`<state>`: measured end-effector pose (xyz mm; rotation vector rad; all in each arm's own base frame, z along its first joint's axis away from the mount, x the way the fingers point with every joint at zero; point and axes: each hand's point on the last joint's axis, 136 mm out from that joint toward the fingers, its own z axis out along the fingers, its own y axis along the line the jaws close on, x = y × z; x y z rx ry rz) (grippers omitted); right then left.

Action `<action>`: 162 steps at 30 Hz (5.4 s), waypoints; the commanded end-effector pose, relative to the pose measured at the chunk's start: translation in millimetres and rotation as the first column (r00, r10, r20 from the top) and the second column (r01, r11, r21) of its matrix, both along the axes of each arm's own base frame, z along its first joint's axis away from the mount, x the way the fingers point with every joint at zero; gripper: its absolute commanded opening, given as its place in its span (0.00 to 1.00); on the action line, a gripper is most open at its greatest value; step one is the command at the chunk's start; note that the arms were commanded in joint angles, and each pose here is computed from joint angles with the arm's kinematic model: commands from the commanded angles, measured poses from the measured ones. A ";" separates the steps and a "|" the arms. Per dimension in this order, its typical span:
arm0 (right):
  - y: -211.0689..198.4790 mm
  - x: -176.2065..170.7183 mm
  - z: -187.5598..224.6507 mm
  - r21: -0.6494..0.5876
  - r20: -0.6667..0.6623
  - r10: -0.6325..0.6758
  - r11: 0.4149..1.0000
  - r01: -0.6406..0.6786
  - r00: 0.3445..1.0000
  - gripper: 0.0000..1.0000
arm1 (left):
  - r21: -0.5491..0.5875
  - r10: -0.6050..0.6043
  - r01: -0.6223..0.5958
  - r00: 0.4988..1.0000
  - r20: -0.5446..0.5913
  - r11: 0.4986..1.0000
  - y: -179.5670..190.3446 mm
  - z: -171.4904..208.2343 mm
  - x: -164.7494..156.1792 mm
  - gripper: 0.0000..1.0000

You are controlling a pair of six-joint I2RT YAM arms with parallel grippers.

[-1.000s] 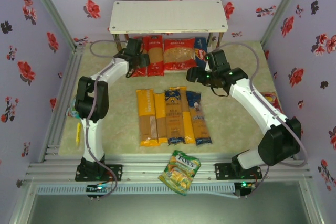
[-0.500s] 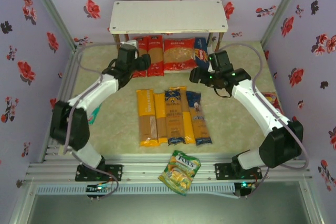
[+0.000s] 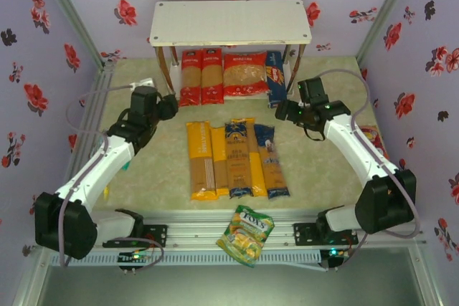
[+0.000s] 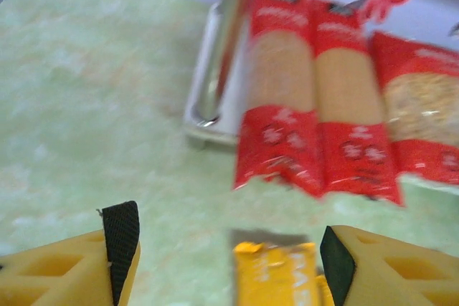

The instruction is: Place and organize the pasta boxes and bags onto the shelf

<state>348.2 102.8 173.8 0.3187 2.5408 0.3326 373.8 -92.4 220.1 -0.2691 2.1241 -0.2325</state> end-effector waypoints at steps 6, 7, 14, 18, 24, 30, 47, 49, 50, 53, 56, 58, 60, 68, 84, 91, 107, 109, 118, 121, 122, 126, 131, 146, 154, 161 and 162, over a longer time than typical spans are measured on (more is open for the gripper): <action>-18.5 23.5 5.5 -0.009 0.096 -0.084 0.996 0.085 0.992 0.87 | -0.098 0.046 -0.046 0.999 0.003 0.994 20.5 -5.1 8.8 0.76; -19.9 28.8 8.2 -0.007 0.124 -0.093 0.995 0.095 0.988 0.87 | -0.111 0.038 -0.036 0.999 0.025 0.993 20.2 -1.9 15.3 0.78; -29.2 78.0 35.0 0.066 0.349 -0.208 0.978 0.197 0.914 0.87 | -0.120 -0.022 0.034 0.995 0.099 0.992 8.7 7.6 64.9 0.81; -28.4 106.6 40.1 0.074 0.406 -0.226 0.974 0.214 0.886 0.86 | -0.116 -0.027 0.042 0.992 0.125 0.992 9.1 5.3 92.0 0.82; -36.2 143.1 31.7 0.047 0.440 -0.256 0.964 0.263 0.861 0.85 | -0.143 -0.054 0.076 0.987 0.153 0.987 8.1 -5.9 121.6 0.81; -48.4 162.7 25.7 0.057 0.496 -0.293 0.950 0.306 0.818 0.85 | -0.129 -0.115 0.139 0.977 0.181 0.982 -2.7 -10.3 136.3 0.80; -45.1 207.7 7.7 0.170 0.577 -0.327 0.944 0.281 0.748 0.75 | -0.070 -0.179 0.190 0.974 0.135 0.979 -11.1 -36.2 156.8 0.36; -43.1 210.8 6.4 0.183 0.576 -0.327 0.945 0.271 0.749 0.67 | -0.067 -0.183 0.193 0.974 0.130 0.979 -11.5 -38.3 157.4 0.25; -42.3 212.2 6.5 0.191 0.577 -0.328 0.945 0.267 0.748 0.61 | -0.068 -0.186 0.196 0.974 0.128 0.978 -12.0 -38.6 157.7 0.07; -40.4 213.2 7.3 0.199 0.575 -0.326 0.945 0.258 0.750 0.45 | -0.070 -0.195 0.204 0.974 0.118 0.976 -13.5 -41.9 157.1 0.00; -42.9 212.4 7.2 0.197 0.572 -0.329 0.944 0.263 0.752 0.24 | -0.068 -0.210 0.219 0.971 0.117 0.973 -15.4 -42.4 156.3 0.00; -45.0 212.1 7.7 0.201 0.569 -0.333 0.943 0.265 0.752 0.03 | -0.068 -0.219 0.228 0.969 0.115 0.971 -17.1 -43.0 155.4 0.00; -45.4 210.9 7.1 0.203 0.564 -0.334 0.942 0.265 0.755 0.00 | -0.072 -0.231 0.240 0.966 0.117 0.968 -18.6 -43.0 154.4 0.00; -44.9 205.0 16.2 0.196 0.569 -0.315 0.949 0.247 0.760 0.00 | -0.070 -0.230 0.241 0.963 0.142 0.968 -18.0 -35.0 148.4 0.00; -45.1 186.6 39.7 0.149 0.588 -0.260 0.966 0.213 0.766 0.00 | -0.062 -0.242 0.258 0.951 0.195 0.964 -19.3 -9.5 114.6 0.00; -47.0 177.1 43.1 0.146 0.584 -0.260 0.965 0.216 0.769 0.00 | -0.053 -0.241 0.259 0.944 0.225 0.964 -18.2 -6.4 105.3 0.00; -47.2 181.3 29.6 0.143 0.536 -0.276 0.961 0.236 0.798 0.00 | 0.079 -0.368 0.363 0.868 0.334 0.928 -30.4 4.7 133.1 0.53; -46.4 182.5 28.3 0.143 0.532 -0.273 0.962 0.233 0.801 0.00 | 0.082 -0.363 0.357 0.867 0.342 0.931 -28.7 3.1 140.6 0.53; -46.9 185.6 32.1 0.112 0.529 -0.251 0.968 0.227 0.810 0.00 | 0.064 -0.262 0.260 0.864 0.429 0.964 -16.1 7.5 169.4 0.38; -46.2 185.6 31.7 0.107 0.526 -0.247 0.969 0.224 0.814 0.00 | 0.051 -0.259 0.264 0.860 0.439 0.963 -17.9 8.3 177.5 0.28; -46.7 185.5 30.6 0.106 0.524 -0.247 0.968 0.225 0.815 0.00 | 0.048 -0.261 0.268 0.858 0.443 0.962 -19.9 7.9 179.7 0.31; -45.4 185.2 29.6 0.102 0.518 -0.240 0.970 0.220 0.821 0.00 | 0.042 -0.263 0.275 0.850 0.456 0.961 -22.2 5.7 186.3 0.46; -43.6 185.8 25.4 0.100 0.504 -0.231 0.973 0.209 0.832 0.00 | 0.031 -0.269 0.287 0.846 0.461 0.957 -24.8 1.3 192.2 0.45; -43.0 180.6 24.6 0.092 0.500 -0.220 0.975 0.201 0.838 0.00 | -0.013 -0.337 0.376 0.844 0.418 0.926 -39.8 -4.5 182.1 0.00; -44.5 174.3 20.2 0.094 0.492 -0.227 0.974 0.208 0.841 0.00 | 0.018 -0.339 0.363 0.849 0.405 0.932 -34.4 -2.3 147.3 0.00; -45.8 162.1 18.5 0.097 0.489 -0.230 0.973 0.210 0.841 0.00 | 0.033 -0.338 0.356 0.851 0.402 0.934 -31.9 1.5 122.4 0.00; -45.9 158.9 18.0 0.099 0.488 -0.231 0.973 0.209 0.842 0.00 | 0.033 -0.338 0.355 0.853 0.399 0.934 -31.7 0.6 120.0 0.00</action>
